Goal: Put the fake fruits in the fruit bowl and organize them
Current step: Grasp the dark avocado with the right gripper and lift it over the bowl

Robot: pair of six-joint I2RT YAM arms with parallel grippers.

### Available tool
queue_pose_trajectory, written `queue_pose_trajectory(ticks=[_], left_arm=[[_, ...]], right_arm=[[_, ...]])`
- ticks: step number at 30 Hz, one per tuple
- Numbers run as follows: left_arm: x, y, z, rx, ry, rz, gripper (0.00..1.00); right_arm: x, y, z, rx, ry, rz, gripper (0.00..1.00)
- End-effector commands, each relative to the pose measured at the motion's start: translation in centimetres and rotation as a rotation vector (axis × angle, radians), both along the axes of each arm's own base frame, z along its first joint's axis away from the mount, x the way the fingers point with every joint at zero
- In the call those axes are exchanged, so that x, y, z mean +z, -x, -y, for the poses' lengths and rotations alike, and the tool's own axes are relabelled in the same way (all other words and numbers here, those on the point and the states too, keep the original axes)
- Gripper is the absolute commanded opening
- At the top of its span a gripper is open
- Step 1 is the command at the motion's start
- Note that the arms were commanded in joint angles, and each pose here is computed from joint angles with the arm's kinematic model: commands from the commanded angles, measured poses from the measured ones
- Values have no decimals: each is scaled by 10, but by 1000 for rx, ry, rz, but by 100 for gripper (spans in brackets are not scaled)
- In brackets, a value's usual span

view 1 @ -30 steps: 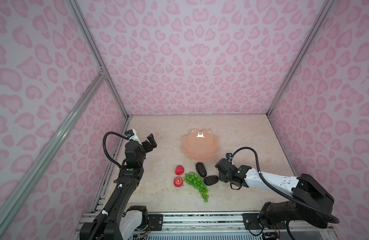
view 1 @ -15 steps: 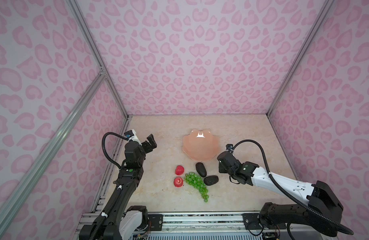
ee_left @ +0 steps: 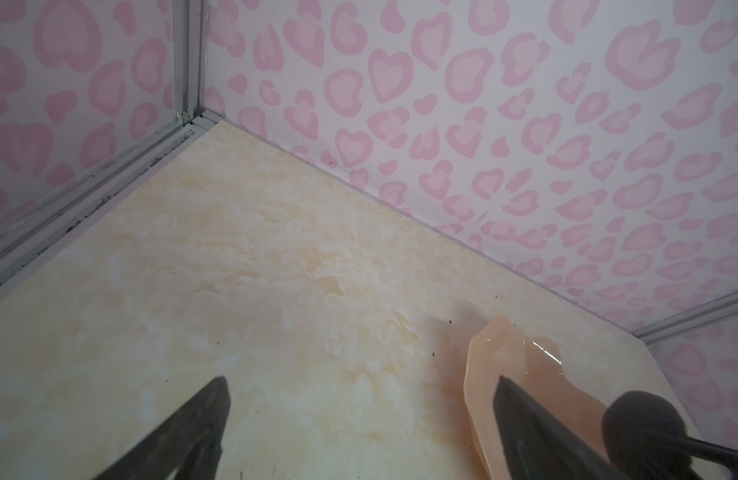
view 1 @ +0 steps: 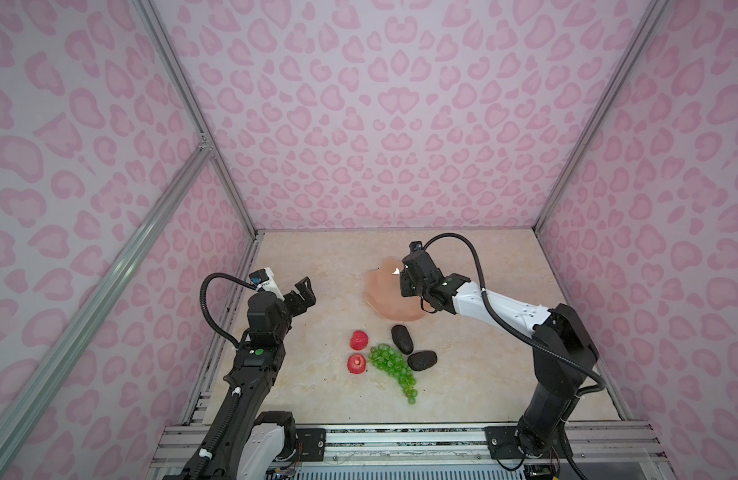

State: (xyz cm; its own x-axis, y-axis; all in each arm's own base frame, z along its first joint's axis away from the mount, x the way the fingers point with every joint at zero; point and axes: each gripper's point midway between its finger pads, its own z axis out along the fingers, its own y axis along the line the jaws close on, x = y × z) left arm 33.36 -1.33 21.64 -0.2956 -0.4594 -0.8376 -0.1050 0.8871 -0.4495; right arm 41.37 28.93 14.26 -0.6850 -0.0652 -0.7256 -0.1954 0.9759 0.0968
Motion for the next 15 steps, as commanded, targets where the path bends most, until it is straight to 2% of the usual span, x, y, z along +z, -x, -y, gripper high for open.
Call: queue_pose_trajectory(ticks=[1,8,12,15], left_arm=[[-7,10,9,-45,12,-35,100],[-17,22,20,-98,4,-89,99],[-31,23,31,-127,11,-134,98],[-43,22,46,-163,24,-170,97]], right_arm=[[-29,-3,-12,65,36,-65,34],[-87,-9,-10,50,59,-173,35],[-99,-11,-6,44,76,-193,37],[-105,-10,-5,46,83,-208,44]])
